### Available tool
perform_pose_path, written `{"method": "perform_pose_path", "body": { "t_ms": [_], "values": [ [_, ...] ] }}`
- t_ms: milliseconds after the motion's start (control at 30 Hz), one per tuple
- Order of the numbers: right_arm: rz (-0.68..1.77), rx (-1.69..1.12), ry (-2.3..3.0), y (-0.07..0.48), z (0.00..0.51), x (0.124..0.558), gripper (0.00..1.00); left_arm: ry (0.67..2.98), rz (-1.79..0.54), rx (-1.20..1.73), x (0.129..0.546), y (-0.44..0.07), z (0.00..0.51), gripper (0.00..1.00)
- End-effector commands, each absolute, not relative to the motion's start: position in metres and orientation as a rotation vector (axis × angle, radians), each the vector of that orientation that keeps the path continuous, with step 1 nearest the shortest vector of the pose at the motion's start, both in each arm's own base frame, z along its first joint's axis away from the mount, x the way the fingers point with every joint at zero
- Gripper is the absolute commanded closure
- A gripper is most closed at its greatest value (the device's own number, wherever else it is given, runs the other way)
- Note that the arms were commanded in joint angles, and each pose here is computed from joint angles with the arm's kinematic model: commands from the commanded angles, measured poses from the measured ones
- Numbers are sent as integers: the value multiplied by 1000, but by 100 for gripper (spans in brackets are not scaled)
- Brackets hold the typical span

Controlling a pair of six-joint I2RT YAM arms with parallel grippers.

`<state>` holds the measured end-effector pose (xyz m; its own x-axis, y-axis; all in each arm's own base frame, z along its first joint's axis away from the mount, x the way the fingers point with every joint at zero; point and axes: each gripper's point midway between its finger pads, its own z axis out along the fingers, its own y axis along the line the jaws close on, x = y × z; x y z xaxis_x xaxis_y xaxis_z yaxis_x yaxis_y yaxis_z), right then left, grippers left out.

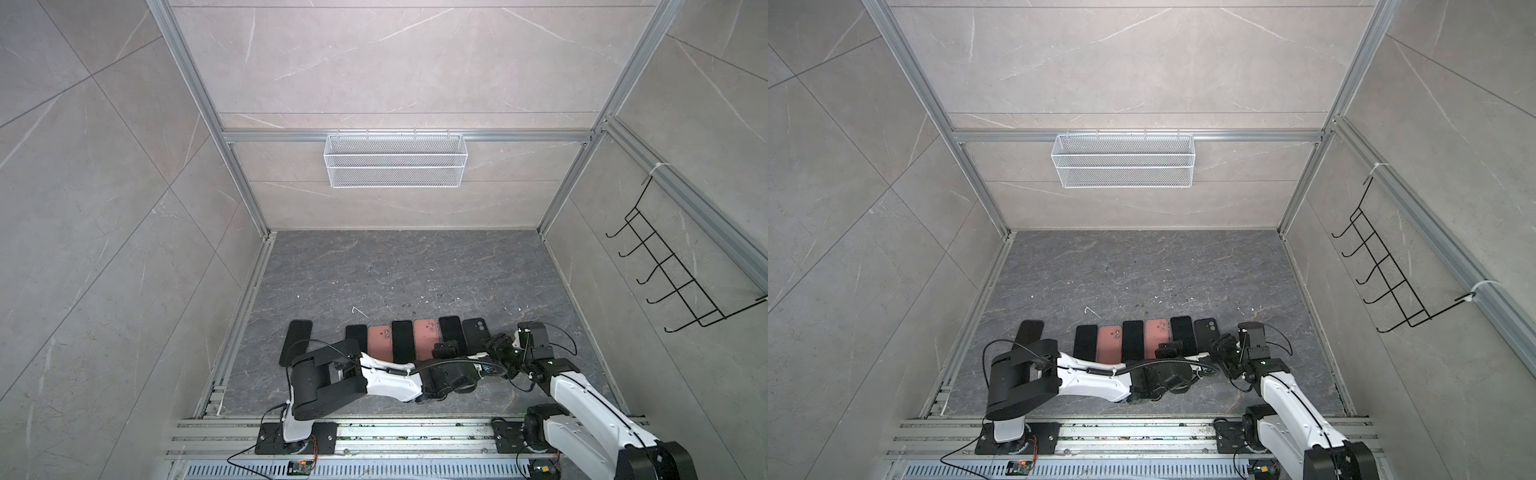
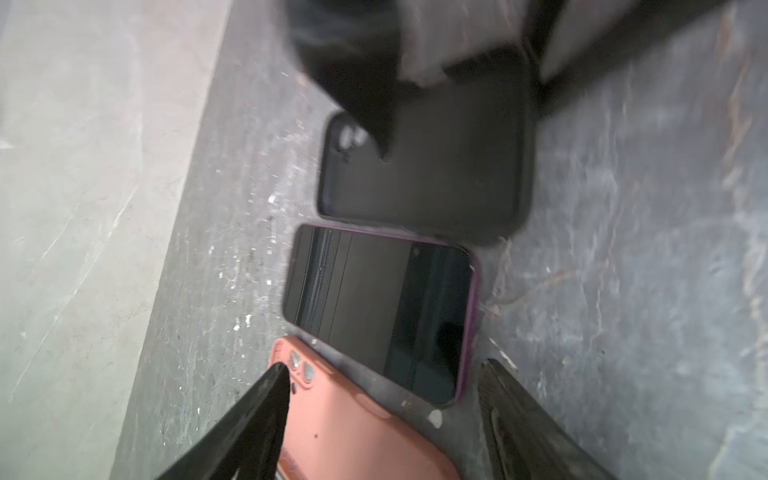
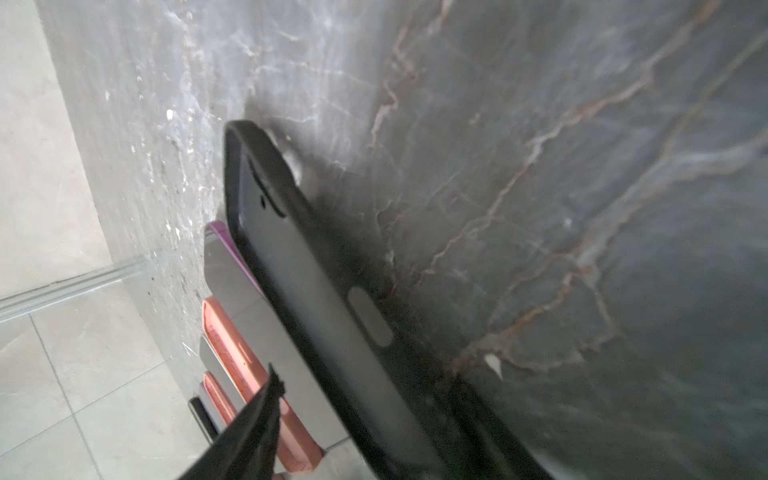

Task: Take the phone out of the phone case

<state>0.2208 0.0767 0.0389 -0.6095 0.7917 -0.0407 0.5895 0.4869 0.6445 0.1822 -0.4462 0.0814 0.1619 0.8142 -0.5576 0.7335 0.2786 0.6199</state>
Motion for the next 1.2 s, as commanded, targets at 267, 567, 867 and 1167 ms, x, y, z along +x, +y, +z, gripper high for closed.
{"method": "perform_pose_path", "body": {
  "t_ms": [267,567,867,1167],
  "values": [
    [578,952,2443,48,87,198,20,1737,-206,993,202,-391,194,11],
    [586,649,2627,76,77,233,39,1931,-330,702,218,-316,223,9],
    [527,561,2719,105,42,260,59,2129,-252,350,228,-222,212,7],
    [422,578,2766,100,22,263,78,2204,-98,145,231,-166,208,7]
  ]
}}
